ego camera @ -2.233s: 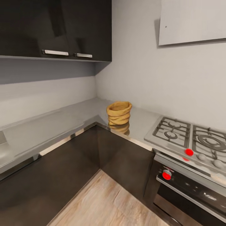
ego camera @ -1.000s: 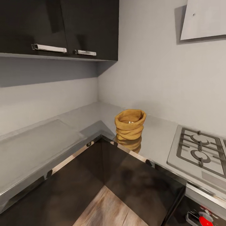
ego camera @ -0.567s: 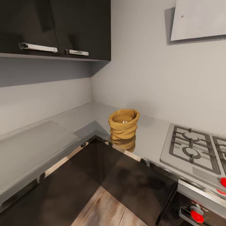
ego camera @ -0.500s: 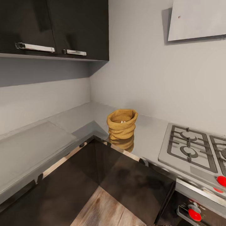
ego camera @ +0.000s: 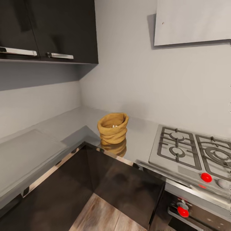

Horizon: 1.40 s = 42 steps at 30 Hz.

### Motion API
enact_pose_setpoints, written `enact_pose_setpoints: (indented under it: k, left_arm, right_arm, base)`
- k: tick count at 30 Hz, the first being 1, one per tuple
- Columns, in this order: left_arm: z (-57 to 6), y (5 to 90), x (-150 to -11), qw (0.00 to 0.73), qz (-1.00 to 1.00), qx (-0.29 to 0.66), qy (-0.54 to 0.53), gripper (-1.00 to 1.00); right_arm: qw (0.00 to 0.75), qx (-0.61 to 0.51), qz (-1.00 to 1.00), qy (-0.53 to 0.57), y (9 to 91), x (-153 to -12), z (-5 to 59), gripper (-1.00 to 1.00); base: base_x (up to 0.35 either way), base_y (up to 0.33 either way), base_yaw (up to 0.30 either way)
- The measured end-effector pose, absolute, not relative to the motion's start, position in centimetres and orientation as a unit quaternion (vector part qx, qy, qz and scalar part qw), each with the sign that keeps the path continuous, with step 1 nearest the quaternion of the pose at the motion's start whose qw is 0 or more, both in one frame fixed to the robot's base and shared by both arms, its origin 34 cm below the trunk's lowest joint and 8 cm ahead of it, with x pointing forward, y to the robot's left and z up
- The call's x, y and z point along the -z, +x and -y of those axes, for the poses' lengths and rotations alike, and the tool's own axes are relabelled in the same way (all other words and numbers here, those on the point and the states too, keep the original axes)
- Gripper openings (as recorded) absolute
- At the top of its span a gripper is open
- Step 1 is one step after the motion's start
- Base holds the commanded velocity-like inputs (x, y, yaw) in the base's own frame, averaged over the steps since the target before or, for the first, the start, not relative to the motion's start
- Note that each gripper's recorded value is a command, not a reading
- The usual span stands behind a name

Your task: In the kitchen, take the popcorn bag from the countertop, put it into the microwave, and heat it until the popcorn is cooked so the cooked popcorn ends up inside the bag.

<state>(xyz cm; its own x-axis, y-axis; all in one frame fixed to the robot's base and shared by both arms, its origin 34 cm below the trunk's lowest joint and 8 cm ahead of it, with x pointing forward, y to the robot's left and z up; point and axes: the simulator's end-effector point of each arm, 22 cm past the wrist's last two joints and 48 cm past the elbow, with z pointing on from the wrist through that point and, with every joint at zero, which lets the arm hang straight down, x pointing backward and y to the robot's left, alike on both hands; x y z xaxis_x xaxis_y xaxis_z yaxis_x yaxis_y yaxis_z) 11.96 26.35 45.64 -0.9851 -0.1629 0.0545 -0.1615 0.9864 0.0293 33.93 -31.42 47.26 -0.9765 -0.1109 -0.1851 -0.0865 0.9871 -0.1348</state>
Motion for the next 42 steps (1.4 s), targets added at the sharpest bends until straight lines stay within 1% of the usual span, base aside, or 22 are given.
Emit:
enact_pose_setpoints:
  k: [19,28,33,39,42]
  left_arm:
    - [-26.4,11.9,-48.6,0.029,0.996,0.013,0.081,1.00]
    - [-26.4,11.9,-50.0,0.029,0.996,0.013,0.081,1.00]
    - [-26.5,11.8,-50.7,0.029,0.996,0.014,0.081,1.00]
    - [-26.7,11.7,-51.6,0.030,0.996,0.015,0.083,1.00]
    - [-26.9,11.6,-52.0,0.030,0.993,0.017,0.111,1.00]
  right_arm:
    - [0.097,0.062,-0.992,-0.054,34.0,-50.3,31.3,1.00]
    - [0.096,0.059,-0.990,-0.089,33.9,-51.6,30.9,1.00]
    - [0.082,0.053,-0.990,-0.103,31.7,-51.8,30.5,1.00]
    - [0.079,0.045,-0.987,-0.132,31.1,-52.5,28.9,1.00]
    - [0.075,0.044,-0.987,-0.132,30.6,-52.8,28.7,1.00]
  base:
    - [0.000,0.000,-0.003]
    - [0.000,0.000,0.000]
    - [0.000,0.000,0.000]
    - [0.000,0.000,0.000]
    - [0.000,0.000,0.000]
